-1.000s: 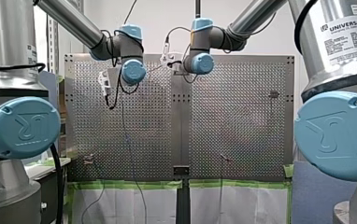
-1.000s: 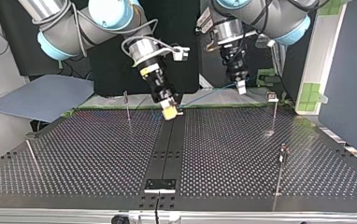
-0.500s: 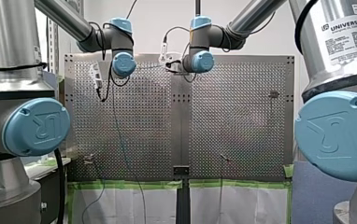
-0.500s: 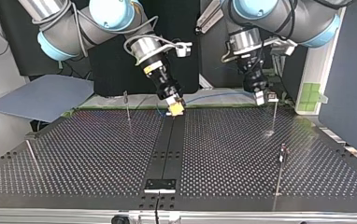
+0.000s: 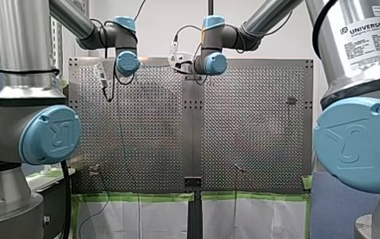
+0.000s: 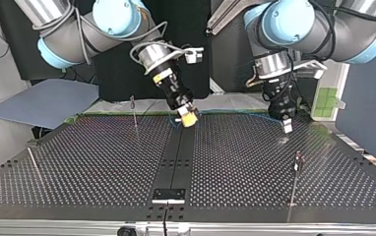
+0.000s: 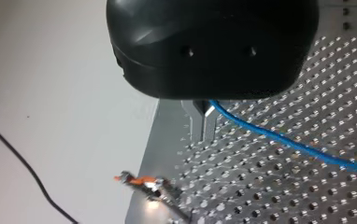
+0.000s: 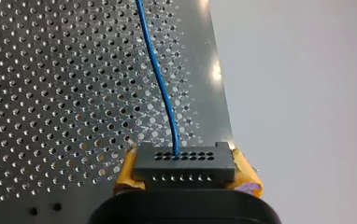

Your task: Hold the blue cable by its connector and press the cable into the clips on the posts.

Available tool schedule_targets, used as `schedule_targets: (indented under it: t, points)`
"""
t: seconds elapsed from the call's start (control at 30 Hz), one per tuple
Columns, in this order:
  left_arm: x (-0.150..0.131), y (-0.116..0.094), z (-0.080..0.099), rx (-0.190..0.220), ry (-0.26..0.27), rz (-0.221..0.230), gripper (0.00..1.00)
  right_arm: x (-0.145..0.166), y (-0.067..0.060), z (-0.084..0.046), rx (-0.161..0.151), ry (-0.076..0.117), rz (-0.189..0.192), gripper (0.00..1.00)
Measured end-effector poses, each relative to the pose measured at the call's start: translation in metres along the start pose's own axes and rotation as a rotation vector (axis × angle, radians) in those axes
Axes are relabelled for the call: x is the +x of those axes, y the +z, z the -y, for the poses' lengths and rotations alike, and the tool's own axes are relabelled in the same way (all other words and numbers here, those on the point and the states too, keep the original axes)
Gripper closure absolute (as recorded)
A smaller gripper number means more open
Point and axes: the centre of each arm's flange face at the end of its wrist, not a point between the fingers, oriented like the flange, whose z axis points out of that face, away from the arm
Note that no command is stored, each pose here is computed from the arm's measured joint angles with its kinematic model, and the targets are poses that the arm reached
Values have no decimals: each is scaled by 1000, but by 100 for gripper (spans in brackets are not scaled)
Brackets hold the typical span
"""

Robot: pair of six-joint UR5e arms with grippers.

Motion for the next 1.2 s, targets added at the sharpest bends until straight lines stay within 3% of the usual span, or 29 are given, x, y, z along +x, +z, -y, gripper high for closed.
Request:
schedule_targets:
  t: [0.4, 0.7, 1.2]
  points:
    - [-7, 29, -27, -45, 4, 18, 100, -3, 25, 5, 20, 2, -12, 98]
    - [-19, 53, -48, -85, 1, 45, 100, 12, 46, 12, 42, 2, -44, 98]
    - [-38, 77, -52, -64, -6, 78, 100, 20, 65, 21, 60, 11, -70, 98]
